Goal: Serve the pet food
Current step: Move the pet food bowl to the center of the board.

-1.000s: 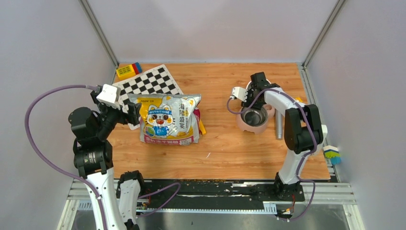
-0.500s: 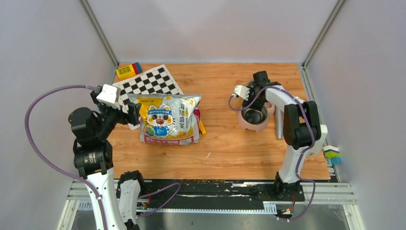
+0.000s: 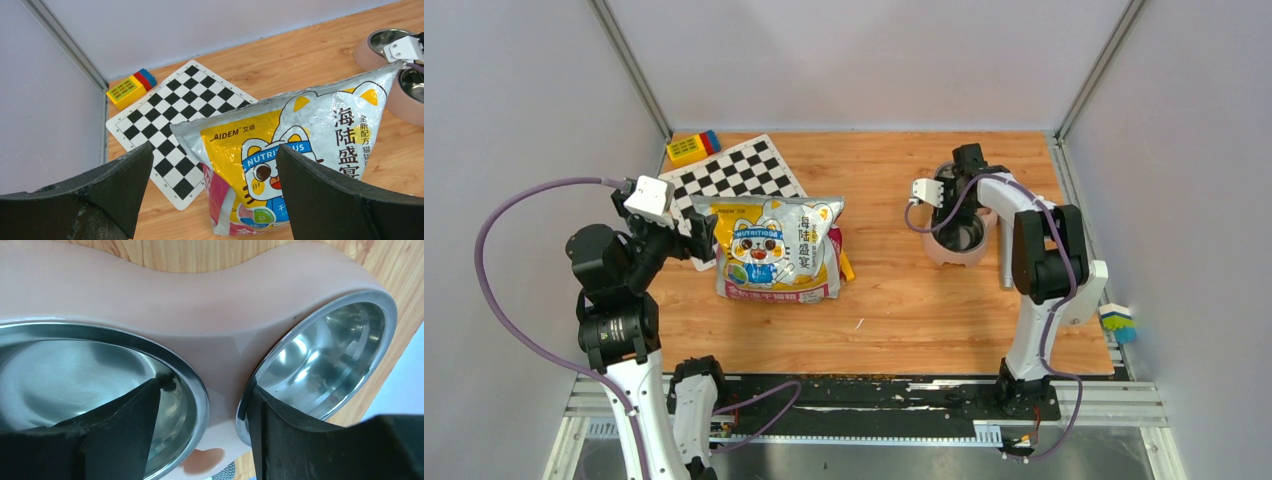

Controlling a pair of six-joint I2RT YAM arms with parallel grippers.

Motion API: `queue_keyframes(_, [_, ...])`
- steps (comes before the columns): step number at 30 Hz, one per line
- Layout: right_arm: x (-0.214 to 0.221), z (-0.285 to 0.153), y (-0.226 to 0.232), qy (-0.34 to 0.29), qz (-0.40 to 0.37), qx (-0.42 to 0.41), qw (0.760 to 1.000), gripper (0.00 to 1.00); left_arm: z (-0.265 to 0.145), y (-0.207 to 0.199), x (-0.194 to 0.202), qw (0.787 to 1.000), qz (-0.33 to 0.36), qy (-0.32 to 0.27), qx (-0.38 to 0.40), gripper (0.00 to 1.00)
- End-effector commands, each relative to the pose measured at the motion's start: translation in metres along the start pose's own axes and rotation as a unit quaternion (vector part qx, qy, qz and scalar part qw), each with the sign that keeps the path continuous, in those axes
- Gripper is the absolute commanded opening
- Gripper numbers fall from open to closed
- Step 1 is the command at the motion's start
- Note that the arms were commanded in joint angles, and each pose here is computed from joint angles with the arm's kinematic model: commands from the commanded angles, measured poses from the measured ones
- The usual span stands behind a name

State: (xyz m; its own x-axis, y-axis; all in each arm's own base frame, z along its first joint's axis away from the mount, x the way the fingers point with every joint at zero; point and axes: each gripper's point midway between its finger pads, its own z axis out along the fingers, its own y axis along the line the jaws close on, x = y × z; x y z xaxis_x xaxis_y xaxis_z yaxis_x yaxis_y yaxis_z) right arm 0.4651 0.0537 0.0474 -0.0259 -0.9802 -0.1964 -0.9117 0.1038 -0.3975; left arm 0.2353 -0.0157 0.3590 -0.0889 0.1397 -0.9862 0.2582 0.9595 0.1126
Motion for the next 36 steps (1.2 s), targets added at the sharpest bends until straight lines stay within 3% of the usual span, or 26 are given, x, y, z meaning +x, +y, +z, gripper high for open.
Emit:
queue_keyframes(1, [-0.009, 0.01, -0.013, -0.028, -0.062, 0.006, 0.998, 0.64, 0.001, 0.005, -0.006, 1.0, -0.002, -0.011, -0.009, 1.0])
queue_keyframes(11, [-0.029, 0.023, -0.024, -0.067, -0.117, 0.018, 0.991, 0.65, 0.003, 0.007, -0.004, 1.0, -0.005, -0.008, -0.01, 1.0])
queue_keyframes(15, [-0.033, 0.015, -0.046, -0.063, -0.079, 0.052, 0.994, 0.69, 0.003, 0.007, -0.003, 1.0, -0.005, -0.007, -0.011, 1.0])
queue_keyframes(18, [-0.032, -0.01, -0.062, -0.06, -0.04, 0.078, 0.994, 0.76, 0.003, 0.007, -0.003, 1.0, -0.006, -0.007, -0.011, 1.0])
queue_keyframes(21, [-0.037, -0.043, -0.069, -0.077, -0.011, 0.09, 0.993, 0.94, 0.004, 0.008, -0.003, 1.0, -0.007, -0.007, -0.01, 1.0])
queue_keyframes(25, [-0.053, -0.084, -0.072, -0.111, 0.025, 0.107, 0.988, 0.97, 0.004, 0.008, -0.002, 1.0, -0.006, -0.007, -0.01, 1.0])
queue_keyframes(30, [-0.088, -0.117, -0.056, -0.19, 0.145, 0.089, 0.967, 0.97, 0.003, 0.008, -0.003, 1.0, -0.004, -0.008, -0.013, 1.0])
queue_keyframes(36, [-0.147, -0.144, 0.021, -0.324, 0.247, -0.037, 0.912, 0.99, 0.002, 0.008, -0.003, 1.0, -0.005, -0.008, -0.014, 1.0])
